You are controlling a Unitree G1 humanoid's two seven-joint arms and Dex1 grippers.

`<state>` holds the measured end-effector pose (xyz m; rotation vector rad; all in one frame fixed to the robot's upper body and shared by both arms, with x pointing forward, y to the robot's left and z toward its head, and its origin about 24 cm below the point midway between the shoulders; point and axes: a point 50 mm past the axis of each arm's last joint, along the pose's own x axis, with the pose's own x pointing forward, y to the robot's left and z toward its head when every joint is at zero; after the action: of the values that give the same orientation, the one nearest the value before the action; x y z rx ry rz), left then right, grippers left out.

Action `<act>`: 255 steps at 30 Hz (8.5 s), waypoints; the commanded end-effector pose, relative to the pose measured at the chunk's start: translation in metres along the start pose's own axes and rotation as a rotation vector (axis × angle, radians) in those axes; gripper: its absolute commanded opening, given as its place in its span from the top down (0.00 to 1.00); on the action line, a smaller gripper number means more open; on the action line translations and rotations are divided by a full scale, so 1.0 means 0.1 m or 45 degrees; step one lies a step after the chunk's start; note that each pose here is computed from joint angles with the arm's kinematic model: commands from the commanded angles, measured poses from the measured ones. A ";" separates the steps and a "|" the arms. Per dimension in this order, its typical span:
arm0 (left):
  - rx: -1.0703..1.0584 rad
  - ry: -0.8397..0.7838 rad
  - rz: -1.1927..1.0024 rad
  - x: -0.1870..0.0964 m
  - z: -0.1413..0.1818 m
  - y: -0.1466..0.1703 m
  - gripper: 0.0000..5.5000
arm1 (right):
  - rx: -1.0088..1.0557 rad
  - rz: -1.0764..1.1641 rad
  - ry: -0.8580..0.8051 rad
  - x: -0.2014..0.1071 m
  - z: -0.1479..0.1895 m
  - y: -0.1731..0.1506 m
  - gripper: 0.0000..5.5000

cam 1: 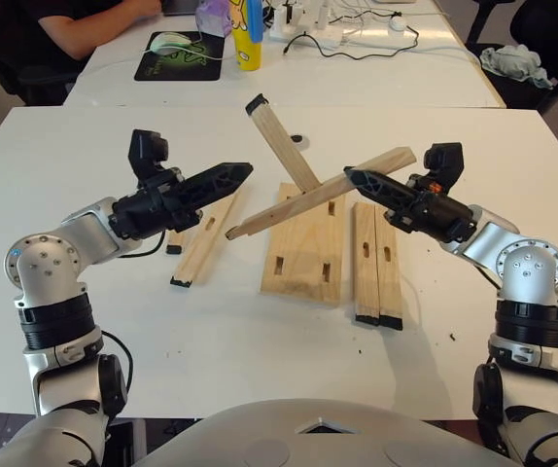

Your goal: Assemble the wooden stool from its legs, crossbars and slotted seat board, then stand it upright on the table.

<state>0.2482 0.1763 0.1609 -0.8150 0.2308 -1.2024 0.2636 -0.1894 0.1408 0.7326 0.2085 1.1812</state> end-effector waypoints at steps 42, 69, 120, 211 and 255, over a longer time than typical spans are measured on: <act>0.137 0.363 0.195 -0.01 -0.97 0.08 0.45 | -0.533 0.010 0.642 -0.60 0.63 0.17 0.62; 0.122 0.350 0.199 0.03 -1.05 0.06 0.45 | -0.815 0.029 0.923 -0.29 0.70 0.15 0.62; 0.672 0.819 0.814 0.05 -1.63 0.68 0.84 | -0.741 -0.140 0.599 -0.18 -0.03 -0.08 0.62; 0.609 0.812 0.853 0.03 -1.69 0.74 1.00 | -0.484 0.104 -0.204 0.56 0.45 0.60 1.00; 0.652 0.486 0.976 0.03 -1.52 0.47 1.00 | -0.412 -0.976 0.403 -0.67 -0.65 0.11 0.73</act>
<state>0.2054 0.1094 0.0316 -0.0102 0.4118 -0.6505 0.1966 -0.2199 0.0801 0.1443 0.4872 0.5604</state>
